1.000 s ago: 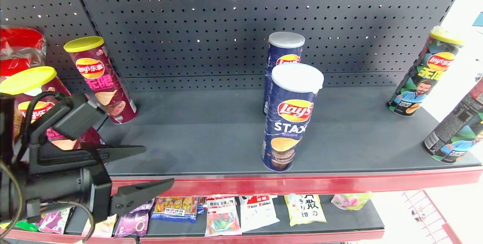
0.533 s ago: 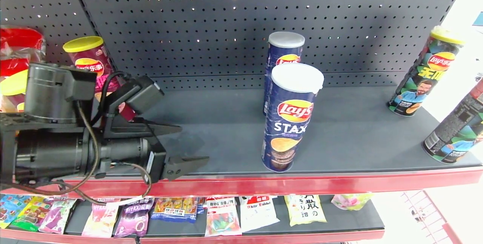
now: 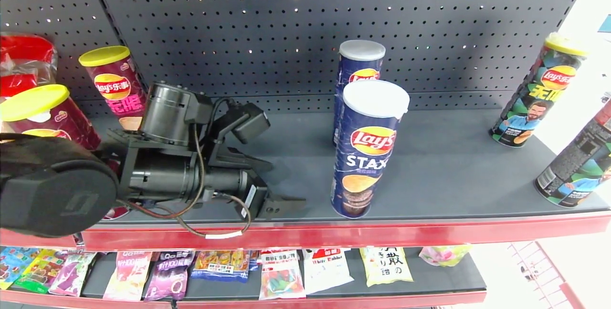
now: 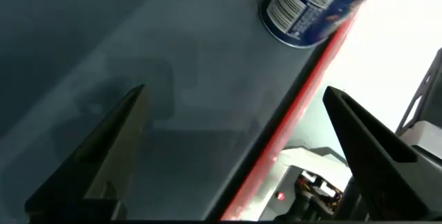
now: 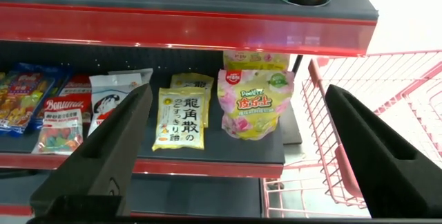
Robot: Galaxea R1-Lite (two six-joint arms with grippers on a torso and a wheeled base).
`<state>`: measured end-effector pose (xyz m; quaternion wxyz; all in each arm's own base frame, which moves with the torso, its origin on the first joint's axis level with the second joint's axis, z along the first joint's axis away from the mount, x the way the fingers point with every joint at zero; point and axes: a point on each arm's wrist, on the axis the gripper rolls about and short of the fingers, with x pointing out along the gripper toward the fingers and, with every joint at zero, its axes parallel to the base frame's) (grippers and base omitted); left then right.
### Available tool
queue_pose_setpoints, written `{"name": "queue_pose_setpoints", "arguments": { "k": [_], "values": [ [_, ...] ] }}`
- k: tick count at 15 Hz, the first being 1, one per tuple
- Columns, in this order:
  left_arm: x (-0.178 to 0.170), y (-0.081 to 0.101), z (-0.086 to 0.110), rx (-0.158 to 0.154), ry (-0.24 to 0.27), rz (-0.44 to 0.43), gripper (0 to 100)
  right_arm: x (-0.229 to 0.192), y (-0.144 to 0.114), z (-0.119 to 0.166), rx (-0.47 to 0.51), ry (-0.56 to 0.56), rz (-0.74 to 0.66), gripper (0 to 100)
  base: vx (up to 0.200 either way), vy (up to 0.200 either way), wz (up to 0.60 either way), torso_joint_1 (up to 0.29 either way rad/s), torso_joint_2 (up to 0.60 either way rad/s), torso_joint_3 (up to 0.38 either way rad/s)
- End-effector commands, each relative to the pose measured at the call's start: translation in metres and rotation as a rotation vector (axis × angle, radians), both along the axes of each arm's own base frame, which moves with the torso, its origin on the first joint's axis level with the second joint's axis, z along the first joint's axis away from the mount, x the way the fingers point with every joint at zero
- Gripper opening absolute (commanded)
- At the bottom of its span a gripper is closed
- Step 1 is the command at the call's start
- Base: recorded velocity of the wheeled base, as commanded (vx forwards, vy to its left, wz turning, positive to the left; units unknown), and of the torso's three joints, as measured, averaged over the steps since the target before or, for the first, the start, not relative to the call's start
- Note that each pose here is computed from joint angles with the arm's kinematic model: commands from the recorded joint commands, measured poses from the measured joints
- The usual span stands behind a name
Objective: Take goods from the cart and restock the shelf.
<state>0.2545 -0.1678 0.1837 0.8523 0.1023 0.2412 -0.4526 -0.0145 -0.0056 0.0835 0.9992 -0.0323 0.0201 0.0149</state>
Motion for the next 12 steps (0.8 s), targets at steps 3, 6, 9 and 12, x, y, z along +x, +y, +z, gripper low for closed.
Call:
{"name": "queue_pose_setpoints", "arguments": {
  "k": [3, 6, 9, 12],
  "values": [
    [0.011, -0.020, -0.012, 0.017, 0.025, -0.032, 100, 0.000, 0.000, 0.000, -0.002, 0.001, -0.001, 100, 0.000, 0.000, 0.00, 0.000, 0.00, 0.000],
    [0.015, -0.029, -0.014, 0.020, 0.023, -0.043, 100, 0.000, 0.000, 0.000, -0.002, 0.001, -0.001, 100, 0.000, 0.000, 0.00, 0.000, 0.00, 0.000],
    [0.019, -0.035, -0.015, 0.019, 0.020, -0.051, 100, 0.000, 0.000, 0.000, -0.002, 0.001, -0.009, 100, 0.000, 0.000, 0.00, 0.000, 0.00, 0.000],
    [0.023, -0.038, -0.014, 0.018, 0.012, -0.045, 100, 0.000, 0.000, 0.000, -0.005, 0.000, -0.009, 100, 0.000, 0.000, 0.00, 0.000, 0.00, 0.000]
  ]
}}
